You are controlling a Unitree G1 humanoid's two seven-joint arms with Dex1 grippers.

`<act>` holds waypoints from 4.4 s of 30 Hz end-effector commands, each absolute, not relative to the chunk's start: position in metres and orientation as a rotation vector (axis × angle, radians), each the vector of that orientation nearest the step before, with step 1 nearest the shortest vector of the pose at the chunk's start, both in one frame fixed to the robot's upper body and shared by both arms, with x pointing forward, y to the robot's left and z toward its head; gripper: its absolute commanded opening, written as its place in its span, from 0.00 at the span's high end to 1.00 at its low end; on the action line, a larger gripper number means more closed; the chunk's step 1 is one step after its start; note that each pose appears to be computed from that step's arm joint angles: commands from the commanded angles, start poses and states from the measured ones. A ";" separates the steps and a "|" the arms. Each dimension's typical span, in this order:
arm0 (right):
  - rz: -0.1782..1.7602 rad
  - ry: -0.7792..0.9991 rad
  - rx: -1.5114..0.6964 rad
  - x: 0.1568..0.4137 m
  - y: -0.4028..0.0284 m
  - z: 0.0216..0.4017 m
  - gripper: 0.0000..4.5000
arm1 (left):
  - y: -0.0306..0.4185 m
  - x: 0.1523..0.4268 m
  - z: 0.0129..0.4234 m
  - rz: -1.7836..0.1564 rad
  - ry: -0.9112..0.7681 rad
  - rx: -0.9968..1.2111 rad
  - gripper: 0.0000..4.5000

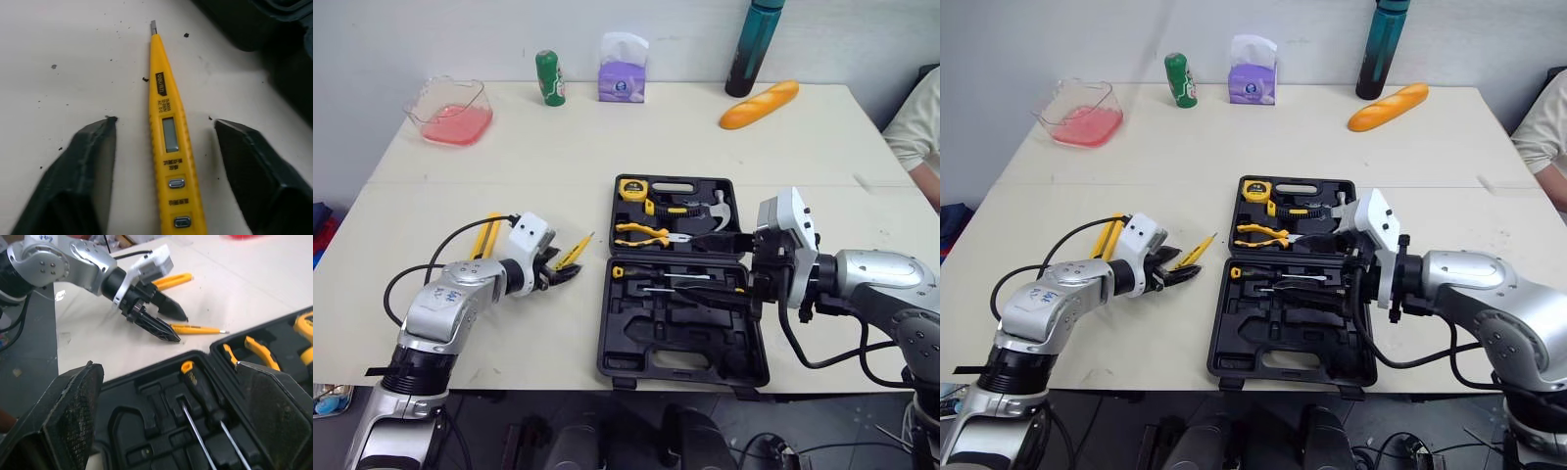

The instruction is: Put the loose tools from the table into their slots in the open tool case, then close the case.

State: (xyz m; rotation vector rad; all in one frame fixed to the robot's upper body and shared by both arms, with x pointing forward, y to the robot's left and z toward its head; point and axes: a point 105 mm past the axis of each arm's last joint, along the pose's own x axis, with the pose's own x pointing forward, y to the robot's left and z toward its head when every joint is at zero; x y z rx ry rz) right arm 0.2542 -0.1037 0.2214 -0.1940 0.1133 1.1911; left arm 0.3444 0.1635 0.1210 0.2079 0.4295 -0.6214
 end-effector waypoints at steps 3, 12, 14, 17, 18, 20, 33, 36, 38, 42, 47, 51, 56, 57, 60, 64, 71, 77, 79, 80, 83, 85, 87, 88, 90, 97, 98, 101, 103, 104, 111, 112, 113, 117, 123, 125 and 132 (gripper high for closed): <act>1.194 0.062 -0.244 0.254 -0.099 0.228 0.00 | 0.166 0.343 0.126 -0.635 0.438 0.204 0.88; 1.170 0.133 -0.259 0.241 -0.120 0.220 0.00 | 0.119 0.296 0.207 -1.141 0.276 0.453 0.88; 1.160 0.151 -0.263 0.239 -0.125 0.217 0.00 | 0.107 0.289 0.204 -1.221 0.285 0.492 0.88; 1.113 0.204 -0.269 0.233 -0.137 0.208 0.00 | 0.081 0.289 0.190 -1.349 0.309 0.577 0.88; 1.103 0.214 -0.272 0.232 -0.139 0.206 0.00 | 0.077 0.291 0.187 -1.368 0.314 0.599 0.88; 1.087 0.231 -0.267 0.228 -0.142 0.201 0.00 | 0.067 0.295 0.176 -1.399 0.358 0.600 0.88; 1.006 0.283 -0.239 0.216 -0.153 0.186 0.00 | 0.042 0.303 0.148 -1.510 0.388 0.751 0.88; 0.993 0.287 -0.240 0.216 -0.154 0.183 0.00 | 0.038 0.303 0.145 -1.507 0.391 0.751 0.88; 0.991 0.288 -0.240 0.216 -0.154 0.183 0.00 | 0.037 0.302 0.143 -1.512 0.391 0.754 0.88; 0.982 0.284 -0.246 0.218 -0.156 0.185 0.00 | 0.037 0.304 0.143 -1.500 0.392 0.752 0.88; 0.985 0.283 -0.248 0.218 -0.156 0.186 0.00 | 0.036 0.298 0.151 -1.525 0.393 0.676 0.37; 0.990 0.283 -0.250 0.218 -0.155 0.186 0.00 | 0.036 0.293 0.165 -1.559 0.322 0.552 0.03; 0.993 0.280 -0.245 0.218 -0.154 0.185 0.00 | 0.043 0.291 0.177 -1.617 0.124 0.429 0.18; 0.993 0.279 -0.244 0.218 -0.154 0.185 0.00 | 0.044 0.290 0.177 -1.625 0.117 0.395 0.25; 0.998 0.275 -0.248 0.219 -0.151 0.184 0.00 | 0.043 0.291 0.167 -1.625 0.131 0.338 0.55; 1.002 0.277 -0.257 0.221 -0.151 0.183 0.00 | 0.039 0.297 0.149 -1.578 0.183 0.333 0.97; 0.999 0.282 -0.268 0.221 -0.152 0.182 0.00 | 0.036 0.304 0.131 -1.532 0.236 0.381 0.99; 0.982 0.284 -0.286 0.222 -0.158 0.183 0.00 | 0.041 0.297 0.113 -1.558 0.302 0.550 0.99; 0.973 0.289 -0.301 0.222 -0.160 0.182 0.00 | 0.043 0.295 0.105 -1.571 0.321 0.603 0.99; 0.962 0.292 -0.309 0.223 -0.163 0.182 0.00 | 0.046 0.295 0.099 -1.561 0.357 0.620 0.99; 0.941 0.294 -0.305 0.224 -0.167 0.181 0.00 | 0.054 0.296 0.080 -1.535 0.439 0.698 0.99; 0.942 0.295 -0.302 0.222 -0.167 0.179 0.00 | 0.056 0.296 0.076 -1.530 0.455 0.714 0.99; 0.941 0.297 -0.296 0.220 -0.165 0.177 0.00 | 0.051 0.299 0.082 -1.511 0.438 0.667 0.99; 0.937 0.296 -0.292 0.220 -0.165 0.176 0.00 | 0.049 0.300 0.087 -1.510 0.423 0.638 0.99; 0.924 0.293 -0.285 0.220 -0.166 0.175 0.00 | 0.045 0.299 0.101 -1.522 0.381 0.555 0.99; 0.807 0.300 -0.259 0.221 -0.194 0.173 0.00 | 0.074 0.288 0.162 -1.480 0.169 0.217 0.80; 0.779 0.309 -0.269 0.220 -0.202 0.171 0.00 | 0.083 0.287 0.164 -1.457 0.167 0.186 0.71; 0.653 0.316 -0.291 0.221 -0.241 0.174 0.00 | 0.120 0.282 0.163 -1.327 0.188 0.096 0.39; 0.532 0.322 -0.296 0.219 -0.278 0.179 0.00 | 0.159 0.281 0.159 -1.152 0.219 0.026 0.16; 0.484 0.339 -0.316 0.215 -0.297 0.180 0.00 | 0.180 0.280 0.156 -1.058 0.234 0.012 0.05; 0.247 0.470 -0.374 0.185 -0.397 0.181 0.00 | 0.319 0.258 0.147 -0.430 0.269 0.048 0.01; 0.231 0.474 -0.370 0.184 -0.404 0.180 0.00 | 0.330 0.251 0.145 -0.387 0.282 0.058 0.01; 0.215 0.475 -0.364 0.184 -0.410 0.179 0.00 | 0.343 0.244 0.143 -0.334 0.300 0.062 0.01; 0.190 0.467 -0.346 0.187 -0.421 0.175 0.00 | 0.370 0.227 0.133 -0.213 0.362 0.076 0.01; 0.234 0.398 -0.320 0.202 -0.407 0.180 0.00 | 0.359 0.231 0.134 -0.224 0.360 0.049 0.01; 0.273 0.361 -0.304 0.209 -0.393 0.187 0.00 | 0.346 0.239 0.138 -0.254 0.350 0.042 0.01; 0.636 0.227 -0.253 0.225 -0.278 0.209 0.00 | 0.310 0.284 0.144 -0.234 0.373 0.025 0.01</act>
